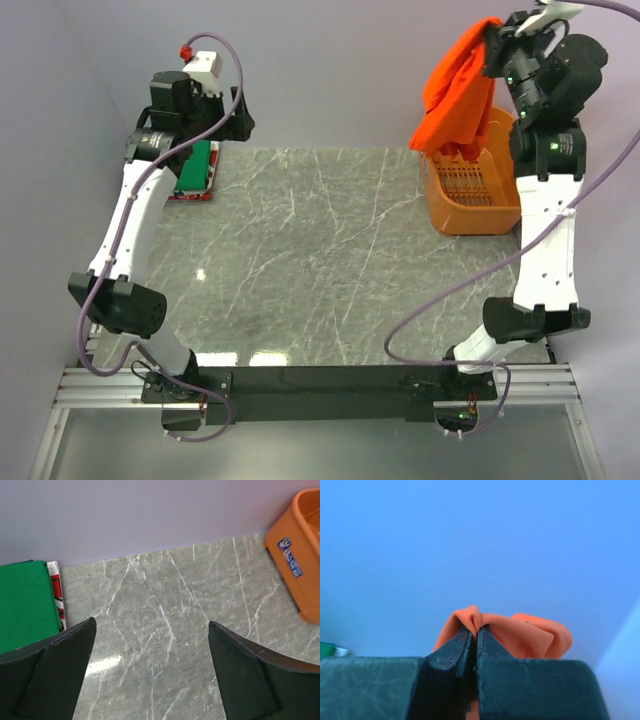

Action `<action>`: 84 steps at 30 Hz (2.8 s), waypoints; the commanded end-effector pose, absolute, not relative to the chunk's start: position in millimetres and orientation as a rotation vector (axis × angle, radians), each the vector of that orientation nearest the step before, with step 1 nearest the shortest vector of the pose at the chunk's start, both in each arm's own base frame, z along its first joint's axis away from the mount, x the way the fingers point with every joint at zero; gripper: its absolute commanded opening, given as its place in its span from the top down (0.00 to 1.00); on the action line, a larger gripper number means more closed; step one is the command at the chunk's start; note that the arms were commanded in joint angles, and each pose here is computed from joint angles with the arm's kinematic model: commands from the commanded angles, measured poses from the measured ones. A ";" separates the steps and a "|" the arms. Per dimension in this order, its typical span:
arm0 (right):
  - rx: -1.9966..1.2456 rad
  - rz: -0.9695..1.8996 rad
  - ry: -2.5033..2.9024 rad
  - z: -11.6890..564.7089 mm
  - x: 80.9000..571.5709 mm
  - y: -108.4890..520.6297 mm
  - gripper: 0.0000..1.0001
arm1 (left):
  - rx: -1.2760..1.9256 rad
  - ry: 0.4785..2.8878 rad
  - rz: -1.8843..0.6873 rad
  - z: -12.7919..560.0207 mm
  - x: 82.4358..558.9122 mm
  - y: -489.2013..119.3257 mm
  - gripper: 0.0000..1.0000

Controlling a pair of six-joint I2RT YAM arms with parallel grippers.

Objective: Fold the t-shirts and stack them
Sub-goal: Move the tshirt to the center of the board, then flatten the tshirt out

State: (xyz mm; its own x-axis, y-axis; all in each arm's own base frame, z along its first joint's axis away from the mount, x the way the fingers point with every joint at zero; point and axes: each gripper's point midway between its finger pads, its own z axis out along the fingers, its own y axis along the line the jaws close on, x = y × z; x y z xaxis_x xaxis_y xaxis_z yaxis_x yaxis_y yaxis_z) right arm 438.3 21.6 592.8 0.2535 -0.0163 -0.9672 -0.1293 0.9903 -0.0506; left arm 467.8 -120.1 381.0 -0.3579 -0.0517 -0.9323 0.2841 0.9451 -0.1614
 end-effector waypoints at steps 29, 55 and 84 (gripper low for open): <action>-0.398 0.594 2.364 197.2 410.7 132.9 0.14 | 0.479 2.147 -0.578 249.5 348.9 -107.1 0.01; -1.136 0.271 2.141 151.3 414.3 282.9 0.34 | 0.011 2.436 -1.047 136.1 366.9 -135.7 0.35; -1.410 0.087 2.172 22.1 420.1 379.8 0.73 | -0.200 2.459 -1.024 122.7 353.0 -73.5 0.33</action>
